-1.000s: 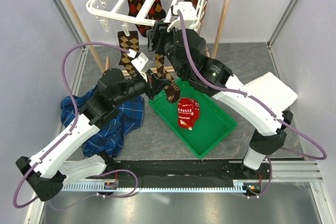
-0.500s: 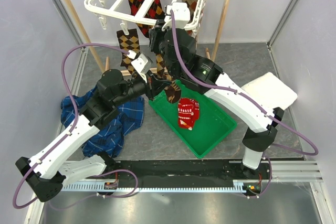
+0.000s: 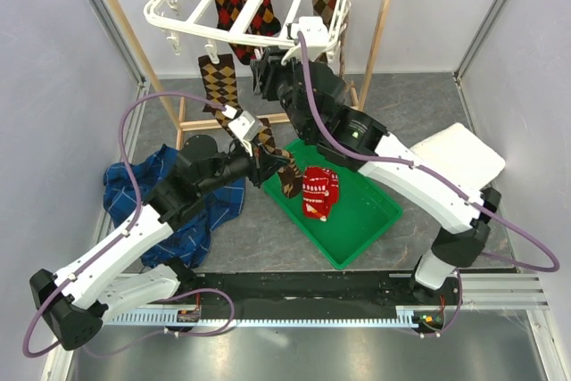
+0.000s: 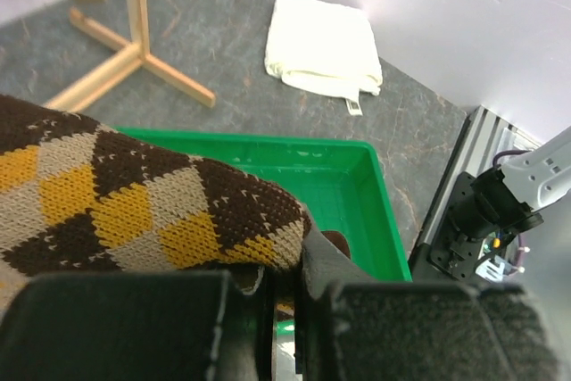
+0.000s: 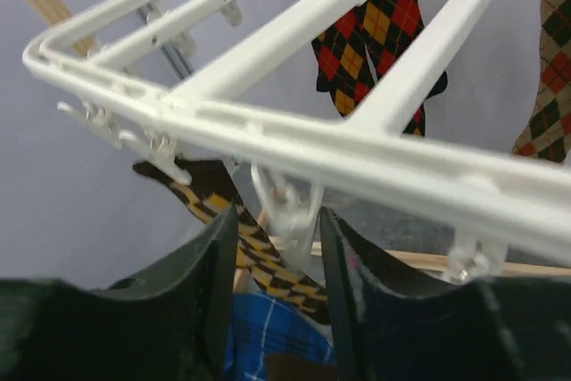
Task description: Remove the socks clipped to the hanger
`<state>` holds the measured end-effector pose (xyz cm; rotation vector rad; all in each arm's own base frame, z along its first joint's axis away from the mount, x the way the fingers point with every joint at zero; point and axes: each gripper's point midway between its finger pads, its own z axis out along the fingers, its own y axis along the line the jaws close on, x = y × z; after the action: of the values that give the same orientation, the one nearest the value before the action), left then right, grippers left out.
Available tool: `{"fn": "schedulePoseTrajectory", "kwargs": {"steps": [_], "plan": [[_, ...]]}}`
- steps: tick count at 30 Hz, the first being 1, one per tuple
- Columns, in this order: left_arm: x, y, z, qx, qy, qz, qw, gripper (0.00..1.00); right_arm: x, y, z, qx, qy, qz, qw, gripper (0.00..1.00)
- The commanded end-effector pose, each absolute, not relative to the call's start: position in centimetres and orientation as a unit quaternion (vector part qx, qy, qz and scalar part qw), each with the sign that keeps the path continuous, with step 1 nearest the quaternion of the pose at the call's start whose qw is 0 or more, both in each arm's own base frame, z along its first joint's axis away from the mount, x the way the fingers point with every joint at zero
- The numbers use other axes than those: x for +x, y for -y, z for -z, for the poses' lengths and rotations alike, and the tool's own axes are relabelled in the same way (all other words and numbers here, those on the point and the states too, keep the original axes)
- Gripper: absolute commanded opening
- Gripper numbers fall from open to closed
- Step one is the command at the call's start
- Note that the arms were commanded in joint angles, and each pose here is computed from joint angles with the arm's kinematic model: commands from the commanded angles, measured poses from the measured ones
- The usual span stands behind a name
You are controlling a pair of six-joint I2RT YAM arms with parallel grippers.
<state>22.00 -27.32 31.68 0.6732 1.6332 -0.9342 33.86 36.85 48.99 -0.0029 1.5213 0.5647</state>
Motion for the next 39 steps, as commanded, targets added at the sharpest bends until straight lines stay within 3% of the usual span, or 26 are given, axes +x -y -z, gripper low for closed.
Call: {"fn": "schedulePoseTrajectory", "kwargs": {"steps": [1,7,17,20,21,24,26,27,35,39], "plan": [[23.1,26.4,-32.5,0.220,-0.685,0.393,0.572,0.02,30.2,-35.1,-52.0,-0.018,-0.651,-0.327,0.685,0.52],[23.4,25.4,-31.9,0.189,-0.690,0.385,0.583,0.02,26.8,-31.8,-50.3,-0.034,-0.647,-0.362,0.670,0.70],[25.0,29.8,-28.9,0.183,-0.709,0.416,0.539,0.02,21.1,-23.5,-42.9,-0.047,-0.665,-0.366,0.649,0.74],[25.6,31.7,-27.1,0.181,-0.717,0.423,0.524,0.07,20.8,-22.1,-41.2,-0.039,-0.675,-0.351,0.647,0.75],[25.8,32.2,-27.1,0.174,-0.714,0.435,0.521,0.22,20.6,-21.3,-41.5,-0.031,-0.670,-0.353,0.652,0.75],[25.9,33.0,-25.4,0.178,-0.720,0.441,0.506,0.53,20.2,-20.7,-41.1,-0.025,-0.669,-0.359,0.650,0.75],[26.1,32.6,-25.6,0.174,-0.719,0.432,0.515,0.83,20.1,-20.9,-40.8,-0.027,-0.672,-0.360,0.647,0.75],[26.2,32.2,-25.7,0.174,-0.718,0.425,0.522,0.89,20.1,-21.0,-40.7,-0.030,-0.672,-0.362,0.645,0.75],[28.1,23.3,-29.0,0.060,-0.703,0.298,0.643,0.92,20.3,-22.3,-40.6,-0.037,-0.672,-0.372,0.639,0.76],[29.1,20.3,-30.4,0.034,-0.696,0.269,0.665,0.94,20.2,-23.0,-41.0,-0.044,-0.667,-0.382,0.638,0.76]]}}
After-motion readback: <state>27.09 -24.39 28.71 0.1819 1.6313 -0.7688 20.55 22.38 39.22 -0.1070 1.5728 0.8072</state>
